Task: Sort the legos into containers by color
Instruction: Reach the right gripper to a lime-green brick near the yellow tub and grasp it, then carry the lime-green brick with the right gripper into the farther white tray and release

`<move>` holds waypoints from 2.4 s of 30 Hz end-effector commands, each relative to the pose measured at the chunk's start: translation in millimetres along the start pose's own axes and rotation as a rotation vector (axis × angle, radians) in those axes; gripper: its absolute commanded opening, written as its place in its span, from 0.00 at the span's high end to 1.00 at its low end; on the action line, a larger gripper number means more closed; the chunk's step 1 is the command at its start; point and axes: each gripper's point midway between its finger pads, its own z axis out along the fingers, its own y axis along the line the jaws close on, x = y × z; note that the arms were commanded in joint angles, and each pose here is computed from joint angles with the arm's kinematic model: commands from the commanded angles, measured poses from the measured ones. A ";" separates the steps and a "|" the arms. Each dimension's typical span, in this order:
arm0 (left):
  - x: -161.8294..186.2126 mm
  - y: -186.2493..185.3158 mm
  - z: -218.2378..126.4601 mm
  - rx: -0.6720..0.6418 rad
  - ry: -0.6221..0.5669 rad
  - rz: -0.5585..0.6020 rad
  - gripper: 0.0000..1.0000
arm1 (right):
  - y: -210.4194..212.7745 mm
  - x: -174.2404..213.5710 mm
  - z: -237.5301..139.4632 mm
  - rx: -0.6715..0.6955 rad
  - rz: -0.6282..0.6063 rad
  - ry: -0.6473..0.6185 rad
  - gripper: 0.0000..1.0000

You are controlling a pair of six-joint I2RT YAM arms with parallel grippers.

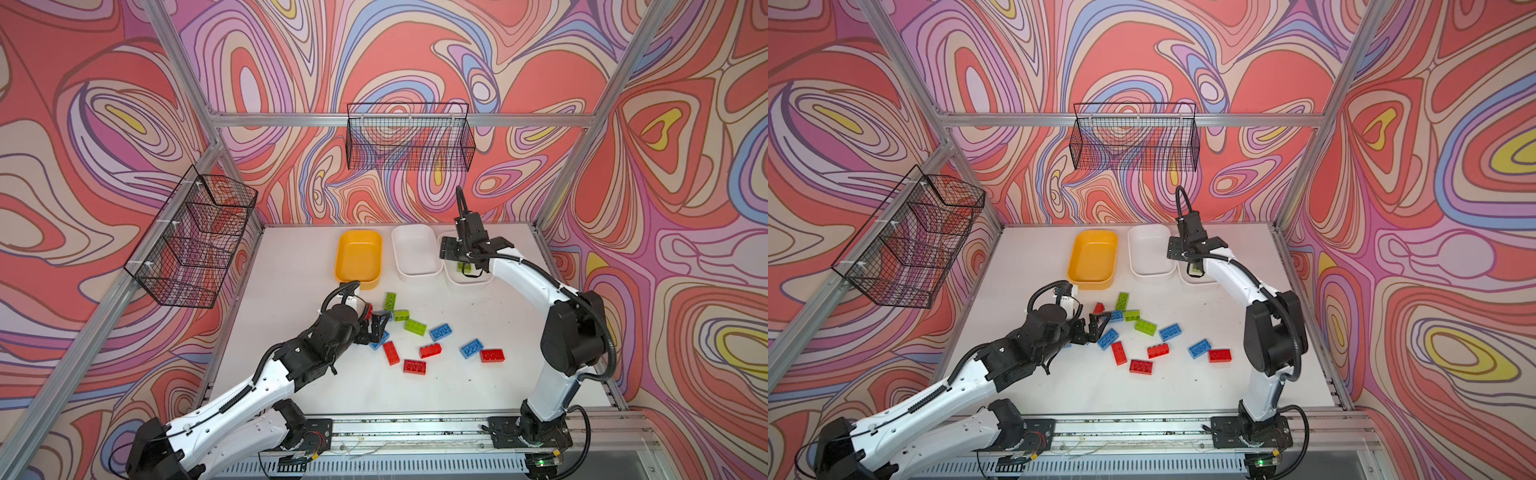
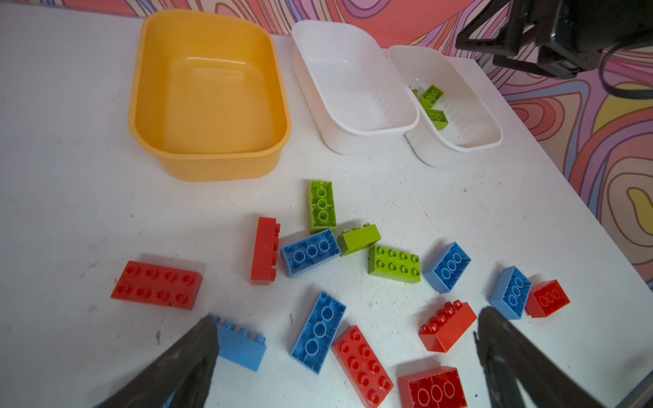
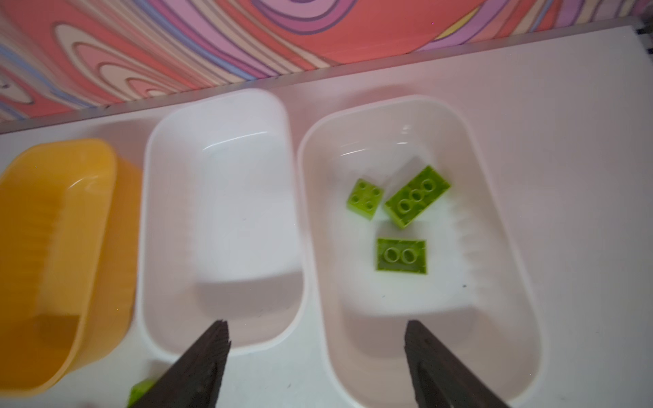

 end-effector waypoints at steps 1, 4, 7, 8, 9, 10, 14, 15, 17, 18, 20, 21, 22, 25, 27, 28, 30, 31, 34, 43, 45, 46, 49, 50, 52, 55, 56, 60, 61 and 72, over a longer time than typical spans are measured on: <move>23.7 20.2 -9.5 -0.035 0.037 -0.070 0.00 | 32.6 47.2 1.2 -0.042 -0.009 0.071 0.19; 39.6 31.0 -15.8 -0.036 0.044 -0.091 0.00 | 64.2 73.9 -3.2 -0.070 -0.034 0.083 0.19; 45.5 36.2 -22.4 -0.029 0.038 -0.106 0.00 | 89.6 96.8 1.4 -0.089 -0.058 0.104 0.20; 47.8 37.6 -24.1 -0.027 0.039 -0.111 0.00 | 96.4 104.9 5.2 -0.089 -0.064 0.116 0.20; 48.5 38.4 -25.5 -0.025 0.037 -0.114 0.00 | 103.3 109.8 7.9 -0.094 -0.072 0.121 0.21; 49.7 39.6 -26.9 -0.025 0.037 -0.117 0.00 | 110.3 115.6 11.6 -0.097 -0.082 0.130 0.21; 54.2 42.5 -30.2 -0.020 0.037 -0.129 0.00 | 130.8 133.5 27.7 -0.103 -0.101 0.158 0.22; 55.8 42.7 -30.3 -0.017 0.039 -0.132 0.00 | 134.4 136.8 31.9 -0.104 -0.104 0.163 0.22; 58.0 43.0 -30.5 -0.009 0.038 -0.142 0.00 | 141.7 144.7 40.8 -0.101 -0.113 0.180 0.23; 59.5 43.0 -30.0 -0.006 0.040 -0.143 0.00 | 144.1 147.2 44.2 -0.099 -0.117 0.184 0.23; 61.8 43.8 -29.5 -0.005 0.041 -0.149 0.00 | 148.6 151.7 51.3 -0.100 -0.119 0.194 0.24; 63.0 44.3 -29.1 -0.006 0.043 -0.148 0.00 | 150.9 151.9 53.5 -0.103 -0.119 0.194 0.24; 63.4 44.6 -29.1 -0.005 0.042 -0.148 0.00 | 152.4 153.5 56.3 -0.103 -0.121 0.198 0.24; 65.3 46.7 -28.3 -0.013 0.042 -0.143 0.00 | 154.5 158.1 65.5 -0.093 -0.126 0.214 0.25; 65.9 47.7 -27.6 -0.017 0.040 -0.138 0.00 | 154.4 162.4 71.6 -0.081 -0.129 0.227 0.27; 65.8 47.9 -27.6 -0.017 0.040 -0.135 0.00 | 154.7 165.1 74.6 -0.077 -0.132 0.236 0.28; 65.4 48.2 -27.3 -0.020 0.037 -0.128 0.00 | 155.5 169.5 78.7 -0.073 -0.130 0.248 0.31; 64.8 48.3 -27.6 -0.021 0.036 -0.126 0.00 | 156.0 174.0 80.1 -0.070 -0.134 0.258 0.33; 64.5 48.3 -27.1 -0.021 0.034 -0.119 0.00 | 154.7 182.9 83.5 -0.057 -0.146 0.278 0.42; 62.7 44.6 -22.4 -0.015 0.035 -0.105 0.00 | 155.2 173.6 77.1 -0.048 -0.163 0.259 0.72; 61.0 42.2 -21.1 -0.012 0.039 -0.097 0.00 | 159.2 162.0 70.1 -0.059 -0.160 0.234 0.74; 59.5 40.7 -20.8 -0.010 0.041 -0.092 0.00 | 161.4 153.7 64.8 -0.065 -0.160 0.215 0.75; 52.7 34.5 -19.0 0.000 0.041 -0.074 0.00 | 165.2 125.8 46.9 -0.073 -0.160 0.148 0.76; 50.0 32.3 -18.3 0.002 0.040 -0.068 0.00 | 164.8 117.1 41.7 -0.073 -0.161 0.129 0.76; 43.7 25.9 -16.2 0.013 0.039 -0.059 0.00 | 159.5 95.7 30.1 -0.072 -0.153 0.088 0.76; 35.4 16.2 -10.6 0.028 0.042 -0.049 0.00 | 138.2 65.2 19.4 -0.060 -0.122 0.041 0.76; 34.1 13.3 -8.2 0.033 0.048 -0.043 0.00 | 128.7 56.2 17.8 -0.052 -0.112 0.030 0.76; 15.3 -5.6 1.0 0.065 0.039 -0.034 0.00 | 69.7 18.3 20.0 -0.005 -0.041 -0.004 0.76; 11.6 -10.1 3.4 0.074 0.038 -0.032 0.00 | 55.7 10.8 22.5 0.007 -0.026 -0.010 0.76; -9.5 -52.6 48.9 0.130 0.088 0.004 0.00 | -62.4 -12.6 88.9 0.132 0.089 0.020 0.75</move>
